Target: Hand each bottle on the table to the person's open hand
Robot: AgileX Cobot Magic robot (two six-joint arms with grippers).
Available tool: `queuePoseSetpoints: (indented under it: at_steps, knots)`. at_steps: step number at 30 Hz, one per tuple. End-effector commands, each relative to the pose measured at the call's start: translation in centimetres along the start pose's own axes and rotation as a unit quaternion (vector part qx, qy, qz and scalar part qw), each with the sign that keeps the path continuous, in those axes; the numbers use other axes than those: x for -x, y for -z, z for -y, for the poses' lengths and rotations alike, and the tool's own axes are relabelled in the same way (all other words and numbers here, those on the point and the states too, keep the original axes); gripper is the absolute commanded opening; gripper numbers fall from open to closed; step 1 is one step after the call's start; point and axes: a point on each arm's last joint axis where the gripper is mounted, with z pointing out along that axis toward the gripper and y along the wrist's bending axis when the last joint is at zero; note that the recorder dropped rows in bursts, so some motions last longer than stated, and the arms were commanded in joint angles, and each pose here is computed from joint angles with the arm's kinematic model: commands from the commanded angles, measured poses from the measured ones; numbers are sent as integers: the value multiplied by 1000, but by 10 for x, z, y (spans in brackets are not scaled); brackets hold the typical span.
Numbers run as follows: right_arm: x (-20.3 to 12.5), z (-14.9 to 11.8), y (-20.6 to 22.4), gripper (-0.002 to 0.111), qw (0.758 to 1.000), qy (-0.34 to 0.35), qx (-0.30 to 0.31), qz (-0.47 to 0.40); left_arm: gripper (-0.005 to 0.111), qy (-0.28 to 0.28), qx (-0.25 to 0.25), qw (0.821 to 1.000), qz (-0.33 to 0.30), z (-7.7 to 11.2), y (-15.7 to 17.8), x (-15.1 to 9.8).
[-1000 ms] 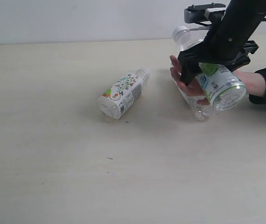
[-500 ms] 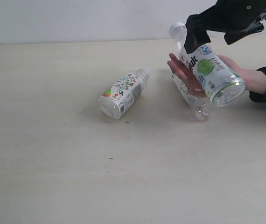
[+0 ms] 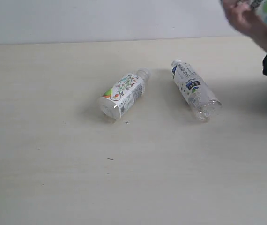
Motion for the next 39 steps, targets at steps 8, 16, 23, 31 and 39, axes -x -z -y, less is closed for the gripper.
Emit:
queuePoseSetpoints:
  at_steps: [8,16,23,31,39]
  knots:
    - [-148,-19,112,0,990,-22,18,139,2,2,-4,1000,3,0,0,0]
    - [-218,-28,166,0,962,5,16,271,2,2,-4,1000,3,0,0,0]
    - [-227,-29,171,0,960,10,16,278,2,2,-4,1000,3,0,0,0]
    - [-228,-29,170,0,962,7,18,272,2,2,-4,1000,3,0,0,0]
    - [-228,-29,170,0,962,6,18,272,2,2,-4,1000,3,0,0,0]
